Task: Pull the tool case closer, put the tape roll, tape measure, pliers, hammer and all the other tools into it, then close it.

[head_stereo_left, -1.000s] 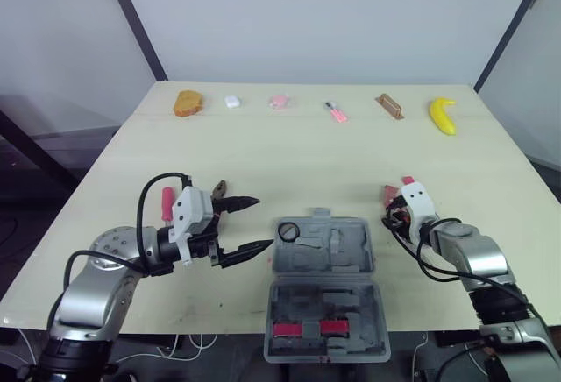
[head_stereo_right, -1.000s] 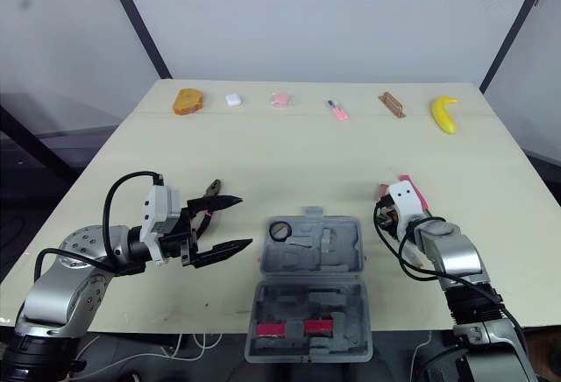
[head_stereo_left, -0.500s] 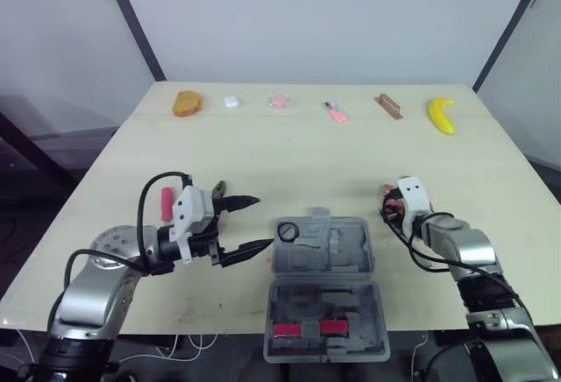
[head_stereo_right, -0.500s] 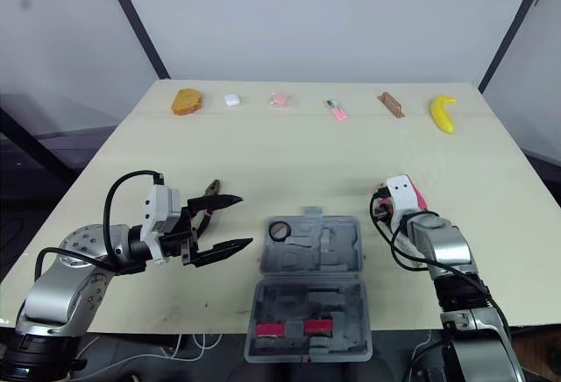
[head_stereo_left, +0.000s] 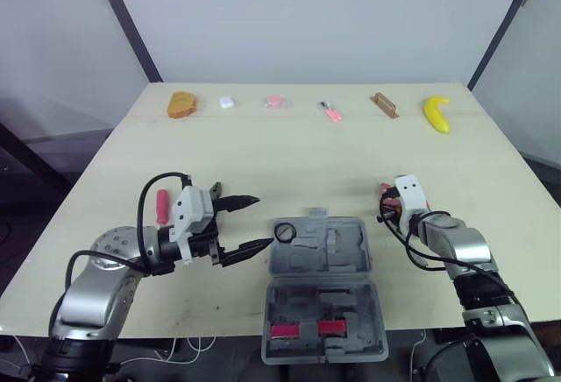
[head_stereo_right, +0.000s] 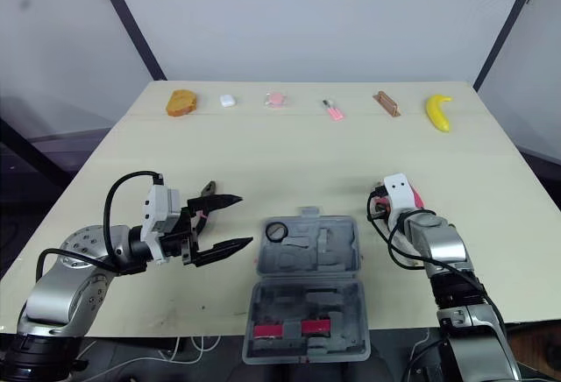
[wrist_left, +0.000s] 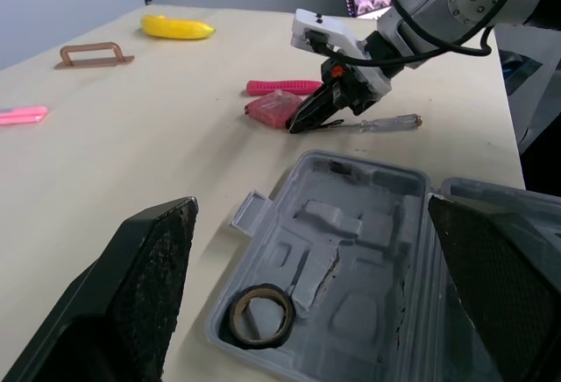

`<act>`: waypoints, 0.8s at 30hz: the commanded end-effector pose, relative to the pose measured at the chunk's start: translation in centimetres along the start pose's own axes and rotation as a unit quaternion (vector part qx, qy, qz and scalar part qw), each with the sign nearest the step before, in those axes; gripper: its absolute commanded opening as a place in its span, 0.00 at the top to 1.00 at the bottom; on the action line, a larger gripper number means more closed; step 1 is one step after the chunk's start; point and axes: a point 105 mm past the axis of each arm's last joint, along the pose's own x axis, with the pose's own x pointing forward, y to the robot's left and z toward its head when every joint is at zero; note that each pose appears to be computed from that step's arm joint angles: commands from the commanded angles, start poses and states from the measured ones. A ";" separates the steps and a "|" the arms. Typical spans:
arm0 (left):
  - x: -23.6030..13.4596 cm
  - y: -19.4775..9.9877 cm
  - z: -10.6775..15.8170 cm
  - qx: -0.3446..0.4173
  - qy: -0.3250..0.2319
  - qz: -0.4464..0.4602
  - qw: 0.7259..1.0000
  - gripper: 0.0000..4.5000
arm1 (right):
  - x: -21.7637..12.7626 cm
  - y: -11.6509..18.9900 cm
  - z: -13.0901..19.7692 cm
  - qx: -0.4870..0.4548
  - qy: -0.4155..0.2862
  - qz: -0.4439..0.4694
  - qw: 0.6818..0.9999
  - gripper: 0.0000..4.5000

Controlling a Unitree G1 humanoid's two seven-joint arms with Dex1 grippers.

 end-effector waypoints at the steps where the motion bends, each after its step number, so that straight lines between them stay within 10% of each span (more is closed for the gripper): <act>1: -0.4 0.6 0.9 0.018 -0.010 0.006 1.000 0.00 | -0.4 0.9 1.3 -0.025 -0.020 0.022 0.999 0.99; 24: -0.1 0.5 0.9 0.020 -0.009 -0.007 1.000 0.00 | -2.6 1.3 -1.4 -0.092 0.015 0.058 0.994 0.99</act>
